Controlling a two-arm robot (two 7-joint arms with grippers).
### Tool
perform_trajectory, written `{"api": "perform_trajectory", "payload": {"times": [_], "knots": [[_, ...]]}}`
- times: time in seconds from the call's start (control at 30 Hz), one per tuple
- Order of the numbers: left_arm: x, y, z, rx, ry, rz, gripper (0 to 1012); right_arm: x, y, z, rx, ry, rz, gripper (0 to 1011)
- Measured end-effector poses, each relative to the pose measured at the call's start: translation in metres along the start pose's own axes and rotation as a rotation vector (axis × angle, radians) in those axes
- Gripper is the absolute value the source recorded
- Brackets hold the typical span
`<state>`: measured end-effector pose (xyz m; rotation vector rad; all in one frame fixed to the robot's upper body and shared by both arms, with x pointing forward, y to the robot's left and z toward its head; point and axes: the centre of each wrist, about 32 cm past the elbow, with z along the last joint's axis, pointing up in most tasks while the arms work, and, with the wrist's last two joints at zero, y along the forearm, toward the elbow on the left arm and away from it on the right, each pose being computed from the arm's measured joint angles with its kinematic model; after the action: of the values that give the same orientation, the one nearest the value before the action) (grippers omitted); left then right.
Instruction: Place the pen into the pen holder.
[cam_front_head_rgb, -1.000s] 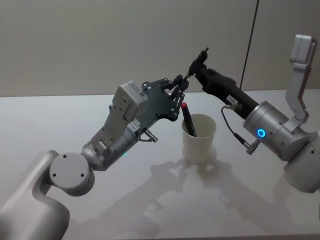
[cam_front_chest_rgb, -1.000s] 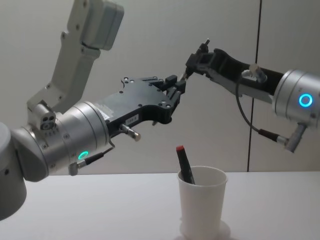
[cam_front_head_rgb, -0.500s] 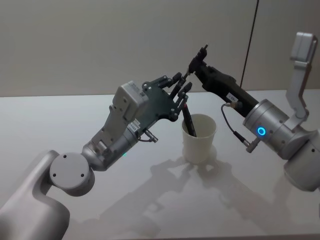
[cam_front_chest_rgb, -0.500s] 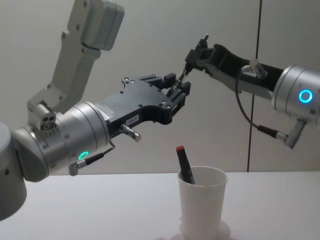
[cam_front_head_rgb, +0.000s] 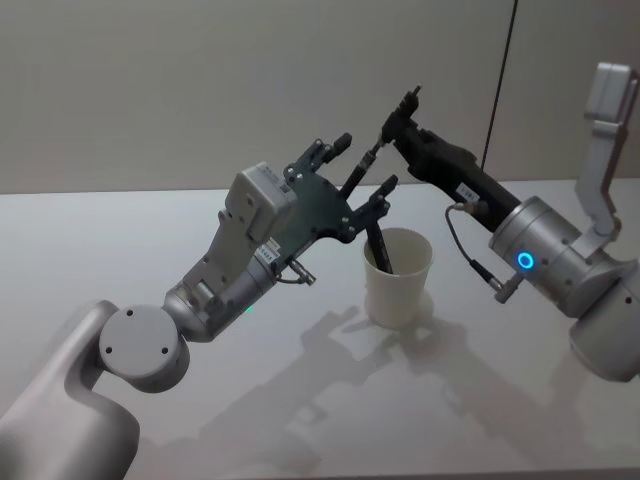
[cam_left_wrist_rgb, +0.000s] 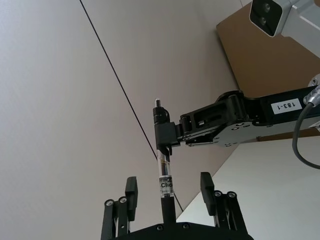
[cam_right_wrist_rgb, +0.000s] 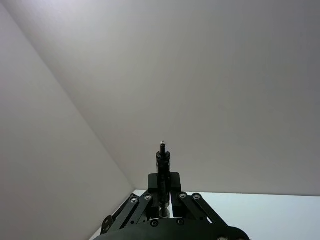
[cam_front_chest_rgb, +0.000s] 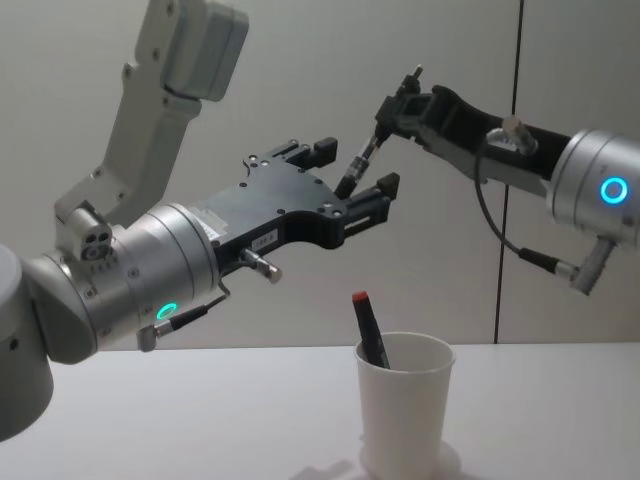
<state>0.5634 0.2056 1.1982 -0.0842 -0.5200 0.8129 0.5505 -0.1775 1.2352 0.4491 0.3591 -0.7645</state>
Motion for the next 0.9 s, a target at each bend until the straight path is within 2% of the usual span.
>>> {"api": "perform_trajectory", "payload": {"times": [0.17, 0.3, 0.53, 0.9], "knots": [[0.0000, 0.0000, 0.0000, 0.000, 0.000, 0.000, 928, 0.002, -0.002, 0.001, 0.009, -0.024, -0.016, 125], [0.0000, 0.0000, 0.0000, 0.000, 0.000, 0.000, 1003, 0.004, -0.004, 0.001, 0.020, -0.049, -0.034, 125], [0.0000, 0.0000, 0.0000, 0.000, 0.001, 0.000, 999, 0.008, -0.010, 0.003, 0.044, -0.108, -0.071, 125], [0.0000, 0.0000, 0.0000, 0.000, 0.001, 0.000, 1000, 0.016, -0.023, 0.002, 0.078, -0.258, -0.142, 125]]}}
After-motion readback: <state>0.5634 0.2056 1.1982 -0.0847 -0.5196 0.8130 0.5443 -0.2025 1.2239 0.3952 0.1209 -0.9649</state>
